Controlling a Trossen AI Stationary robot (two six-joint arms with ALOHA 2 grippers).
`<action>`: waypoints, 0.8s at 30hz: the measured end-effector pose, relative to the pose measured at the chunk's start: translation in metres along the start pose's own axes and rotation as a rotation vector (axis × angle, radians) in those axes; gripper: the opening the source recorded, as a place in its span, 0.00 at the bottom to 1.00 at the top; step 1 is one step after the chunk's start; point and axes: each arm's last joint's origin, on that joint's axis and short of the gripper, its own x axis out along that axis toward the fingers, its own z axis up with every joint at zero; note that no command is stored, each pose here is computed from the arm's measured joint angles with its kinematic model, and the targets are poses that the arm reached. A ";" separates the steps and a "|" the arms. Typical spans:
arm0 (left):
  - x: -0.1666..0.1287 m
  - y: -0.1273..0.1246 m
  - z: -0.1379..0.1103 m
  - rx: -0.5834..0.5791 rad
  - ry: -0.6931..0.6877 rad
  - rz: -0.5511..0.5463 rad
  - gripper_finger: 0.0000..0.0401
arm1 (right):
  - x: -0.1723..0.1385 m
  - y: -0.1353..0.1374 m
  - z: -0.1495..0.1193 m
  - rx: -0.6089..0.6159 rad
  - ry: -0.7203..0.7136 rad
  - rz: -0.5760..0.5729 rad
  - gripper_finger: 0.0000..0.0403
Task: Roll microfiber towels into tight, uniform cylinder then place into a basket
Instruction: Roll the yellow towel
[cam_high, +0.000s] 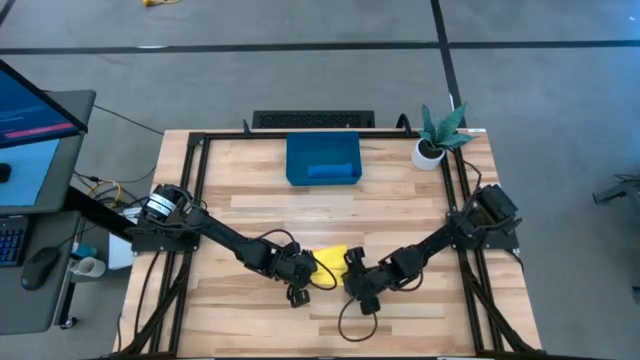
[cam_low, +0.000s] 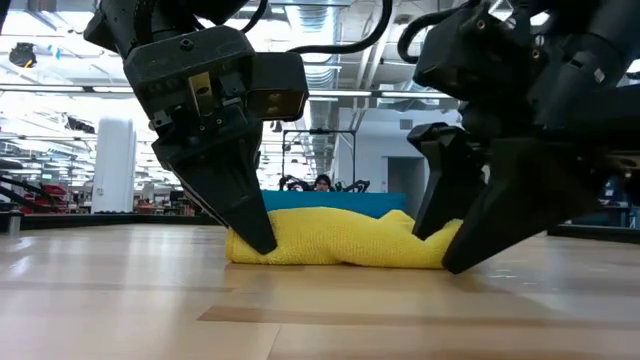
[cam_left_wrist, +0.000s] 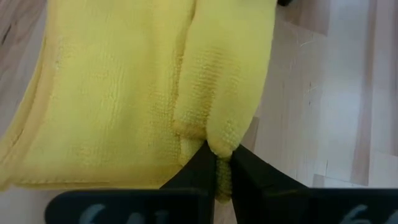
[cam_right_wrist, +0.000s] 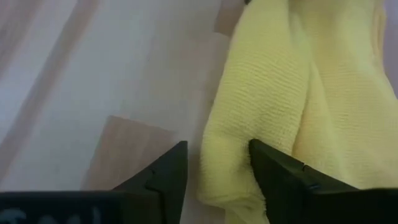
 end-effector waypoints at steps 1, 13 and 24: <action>0.000 0.000 0.000 0.001 0.000 -0.001 0.04 | 0.000 -0.001 0.000 0.004 0.004 -0.002 0.48; 0.000 0.000 0.000 0.012 0.035 -0.050 0.04 | 0.008 -0.035 -0.005 0.248 0.095 0.049 0.11; 0.000 0.001 0.004 -0.023 0.189 -0.287 0.04 | 0.009 -0.045 0.005 0.662 0.132 0.610 0.08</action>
